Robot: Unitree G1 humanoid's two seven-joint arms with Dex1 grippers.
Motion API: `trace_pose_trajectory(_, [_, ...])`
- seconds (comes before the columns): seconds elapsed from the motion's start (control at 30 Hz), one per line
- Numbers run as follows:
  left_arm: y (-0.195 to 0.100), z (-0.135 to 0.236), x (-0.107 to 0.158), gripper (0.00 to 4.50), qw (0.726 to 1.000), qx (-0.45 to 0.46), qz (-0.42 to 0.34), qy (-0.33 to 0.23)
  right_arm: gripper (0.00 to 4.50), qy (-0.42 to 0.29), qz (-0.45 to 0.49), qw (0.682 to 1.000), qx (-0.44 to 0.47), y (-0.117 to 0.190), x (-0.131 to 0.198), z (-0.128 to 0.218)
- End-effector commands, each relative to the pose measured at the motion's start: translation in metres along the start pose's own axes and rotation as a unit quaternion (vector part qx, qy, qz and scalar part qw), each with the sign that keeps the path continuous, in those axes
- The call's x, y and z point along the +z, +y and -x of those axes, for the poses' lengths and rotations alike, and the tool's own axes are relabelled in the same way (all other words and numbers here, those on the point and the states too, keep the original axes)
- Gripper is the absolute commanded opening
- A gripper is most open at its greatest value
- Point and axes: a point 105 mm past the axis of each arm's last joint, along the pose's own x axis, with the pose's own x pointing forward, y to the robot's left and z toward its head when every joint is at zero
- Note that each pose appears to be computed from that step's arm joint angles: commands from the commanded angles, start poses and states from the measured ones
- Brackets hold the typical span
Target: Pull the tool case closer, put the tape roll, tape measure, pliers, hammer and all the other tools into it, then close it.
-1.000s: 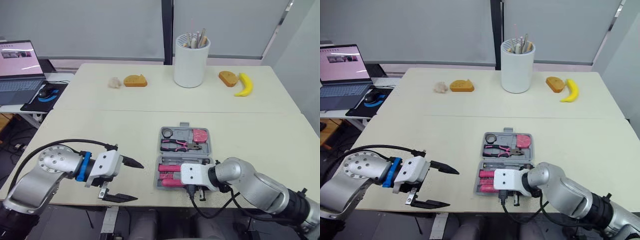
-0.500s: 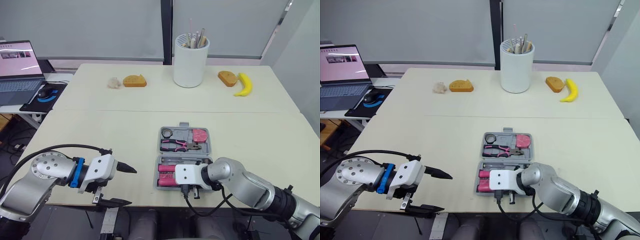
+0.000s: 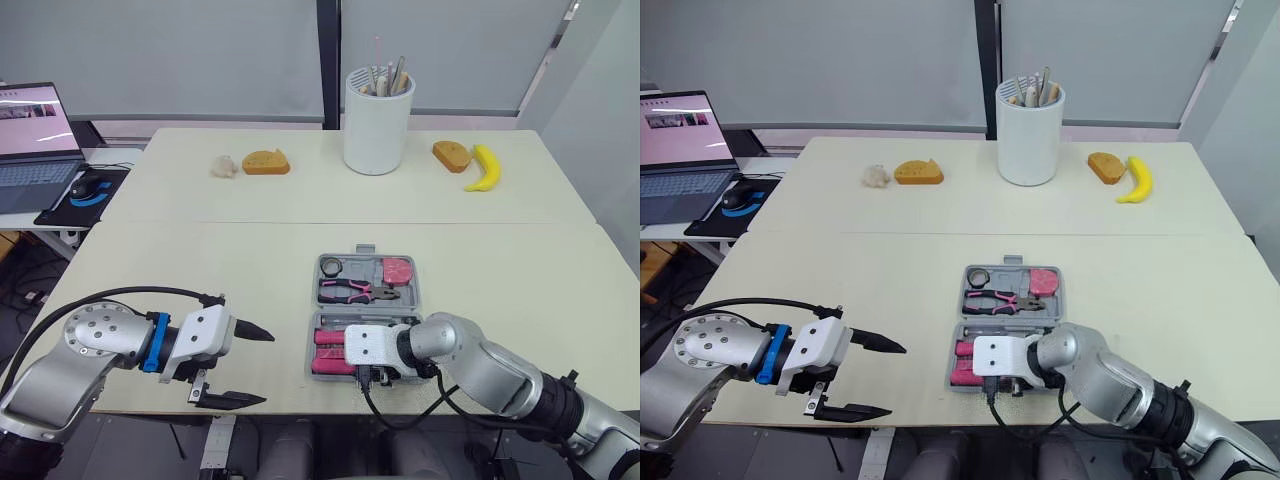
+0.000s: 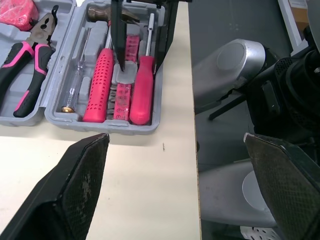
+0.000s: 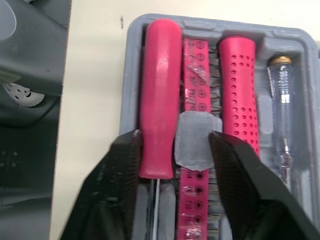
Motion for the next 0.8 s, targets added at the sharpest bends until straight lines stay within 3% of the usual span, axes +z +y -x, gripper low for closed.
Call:
trace_pose_trajectory(0.03, [0.003,-0.003,0.006,4.5,1.0,0.002,-0.022,-0.005,2.65,-0.028,-0.002,1.0,0.002,0.002,0.008,0.01])
trace_pose_trajectory(0.3, [0.012,-0.008,0.006,4.5,0.999,0.006,-0.039,-0.014,2.65,-0.073,-0.005,0.997,-0.025,-0.009,0.013,0.03])
trace_pose_trajectory(0.43, [0.014,-0.009,0.008,4.5,0.999,0.008,-0.044,-0.017,1.93,-0.069,-0.008,0.997,-0.023,-0.005,0.004,0.025])
trace_pose_trajectory(0.67, [0.011,-0.006,0.006,4.5,0.999,0.005,-0.043,-0.014,0.07,-0.069,-0.014,0.997,-0.021,0.0,0.0,0.017])
trace_pose_trajectory(0.8, [0.014,-0.007,0.005,4.5,0.999,0.006,-0.044,-0.012,0.01,-0.064,-0.018,0.998,-0.021,0.001,-0.006,0.012])
